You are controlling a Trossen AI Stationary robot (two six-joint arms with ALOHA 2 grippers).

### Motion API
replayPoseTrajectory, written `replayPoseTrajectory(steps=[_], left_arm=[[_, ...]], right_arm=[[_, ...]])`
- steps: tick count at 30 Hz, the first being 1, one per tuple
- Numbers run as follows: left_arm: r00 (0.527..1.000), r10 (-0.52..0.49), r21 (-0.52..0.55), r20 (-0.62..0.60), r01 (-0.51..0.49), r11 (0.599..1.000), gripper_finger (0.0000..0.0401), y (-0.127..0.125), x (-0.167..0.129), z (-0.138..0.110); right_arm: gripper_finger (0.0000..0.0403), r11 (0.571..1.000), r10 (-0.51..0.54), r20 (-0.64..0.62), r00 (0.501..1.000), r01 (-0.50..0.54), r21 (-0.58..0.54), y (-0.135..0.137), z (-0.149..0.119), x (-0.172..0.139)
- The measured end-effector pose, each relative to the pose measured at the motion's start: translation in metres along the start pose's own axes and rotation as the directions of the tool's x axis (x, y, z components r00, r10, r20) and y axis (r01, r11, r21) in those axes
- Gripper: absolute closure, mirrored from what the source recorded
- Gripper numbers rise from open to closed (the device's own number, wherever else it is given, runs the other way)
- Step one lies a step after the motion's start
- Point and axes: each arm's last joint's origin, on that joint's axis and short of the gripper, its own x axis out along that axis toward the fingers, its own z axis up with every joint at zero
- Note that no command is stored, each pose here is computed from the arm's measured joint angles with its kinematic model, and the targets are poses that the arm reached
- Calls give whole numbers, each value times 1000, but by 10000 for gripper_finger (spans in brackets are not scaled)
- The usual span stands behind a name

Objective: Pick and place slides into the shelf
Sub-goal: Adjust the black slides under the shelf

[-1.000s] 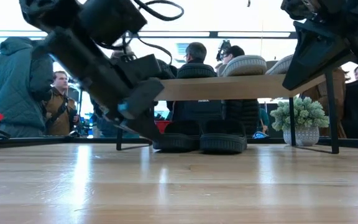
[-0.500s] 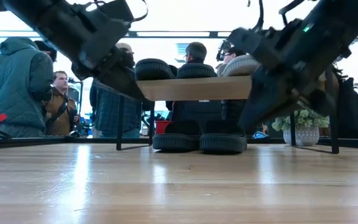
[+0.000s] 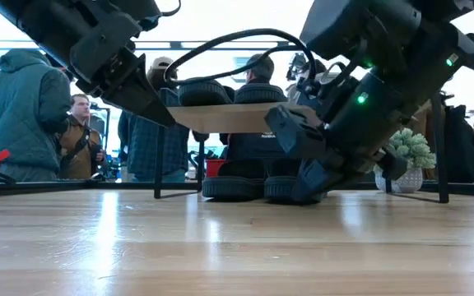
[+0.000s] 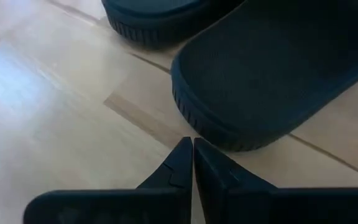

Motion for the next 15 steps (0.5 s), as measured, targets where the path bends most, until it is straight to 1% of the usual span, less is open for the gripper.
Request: replayPoseTrajectory(steps=[10,13,15], left_arm=[[1000,8,17,-12,-7,1000,400,1,1,-3],[1000,6,22,-19,-6,1000,400,1,1,-5],[1000,6,24,-21,-6,1000,400,2,2,-6]], right_arm=[[394,997,-83,64,995,83,5,-8,5,19],[394,996,-90,67,994,89,11,-10,9,19],[394,997,-77,58,995,76,15,-8,10,16]])
